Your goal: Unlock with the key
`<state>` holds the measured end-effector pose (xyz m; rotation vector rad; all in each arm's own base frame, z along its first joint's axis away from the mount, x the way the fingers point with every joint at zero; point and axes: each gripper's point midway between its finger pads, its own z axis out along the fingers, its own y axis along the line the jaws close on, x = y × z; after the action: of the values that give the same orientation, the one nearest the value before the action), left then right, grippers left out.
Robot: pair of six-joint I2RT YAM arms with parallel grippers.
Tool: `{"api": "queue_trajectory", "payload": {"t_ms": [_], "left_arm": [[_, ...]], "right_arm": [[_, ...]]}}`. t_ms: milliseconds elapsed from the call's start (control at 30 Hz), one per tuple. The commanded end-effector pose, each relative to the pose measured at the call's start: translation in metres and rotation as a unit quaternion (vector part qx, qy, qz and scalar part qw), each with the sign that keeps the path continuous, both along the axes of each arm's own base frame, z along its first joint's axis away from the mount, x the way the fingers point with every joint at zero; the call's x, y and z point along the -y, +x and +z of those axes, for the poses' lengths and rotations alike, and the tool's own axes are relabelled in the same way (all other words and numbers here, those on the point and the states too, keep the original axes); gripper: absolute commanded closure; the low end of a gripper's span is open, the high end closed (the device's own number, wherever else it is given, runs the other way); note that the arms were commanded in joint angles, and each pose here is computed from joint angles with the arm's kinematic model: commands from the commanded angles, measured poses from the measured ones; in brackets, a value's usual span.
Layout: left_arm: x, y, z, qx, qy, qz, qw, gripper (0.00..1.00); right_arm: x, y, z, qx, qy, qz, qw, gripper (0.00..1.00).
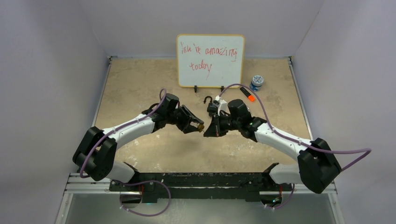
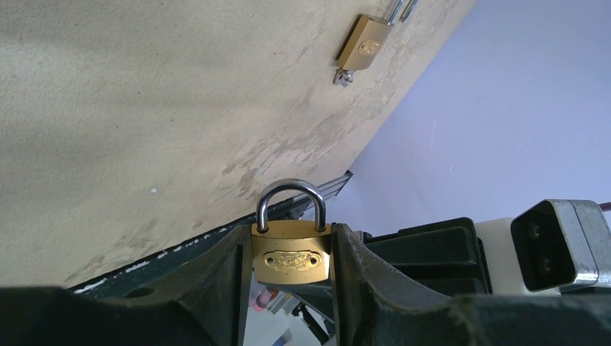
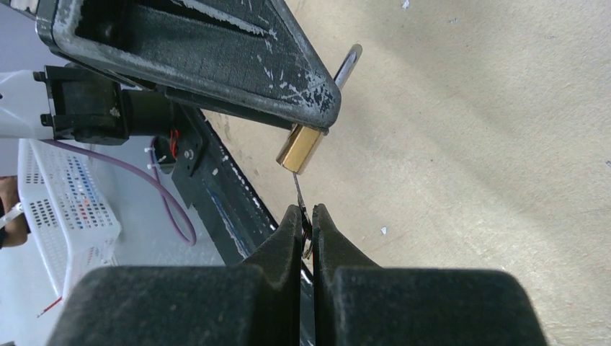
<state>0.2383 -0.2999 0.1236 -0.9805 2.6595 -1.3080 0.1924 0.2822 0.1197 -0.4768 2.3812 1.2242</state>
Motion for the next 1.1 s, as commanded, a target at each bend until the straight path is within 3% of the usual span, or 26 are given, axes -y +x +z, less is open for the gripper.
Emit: {"api": "queue_trajectory", "payload": {"t_ms": [0, 300, 633, 1067], "left_arm": [[0.004, 0.002, 0.016, 0.011, -0.027, 0.002, 1.000, 0.88], [0.000, 0.004, 0.015, 0.013, -0.021, 0.017, 1.000, 0.88], [-0.017, 0.025, 0.011, 0.036, 0.038, 0.076, 0.996, 0.88], [-0.022, 0.029, 0.011, 0.063, 0.074, 0.064, 0.993, 0.88]], "right_arm": [[-0.008, 0.016, 0.013, 0.006, 0.001, -0.019, 1.000, 1.00], [-0.012, 0.023, 0.012, -0.025, -0.012, -0.035, 0.999, 1.00], [-0.025, 0.037, 0.010, -0.074, -0.011, -0.061, 0.995, 1.00], [-0.033, 0.042, 0.008, -0.120, -0.015, -0.078, 0.990, 1.00]]}}
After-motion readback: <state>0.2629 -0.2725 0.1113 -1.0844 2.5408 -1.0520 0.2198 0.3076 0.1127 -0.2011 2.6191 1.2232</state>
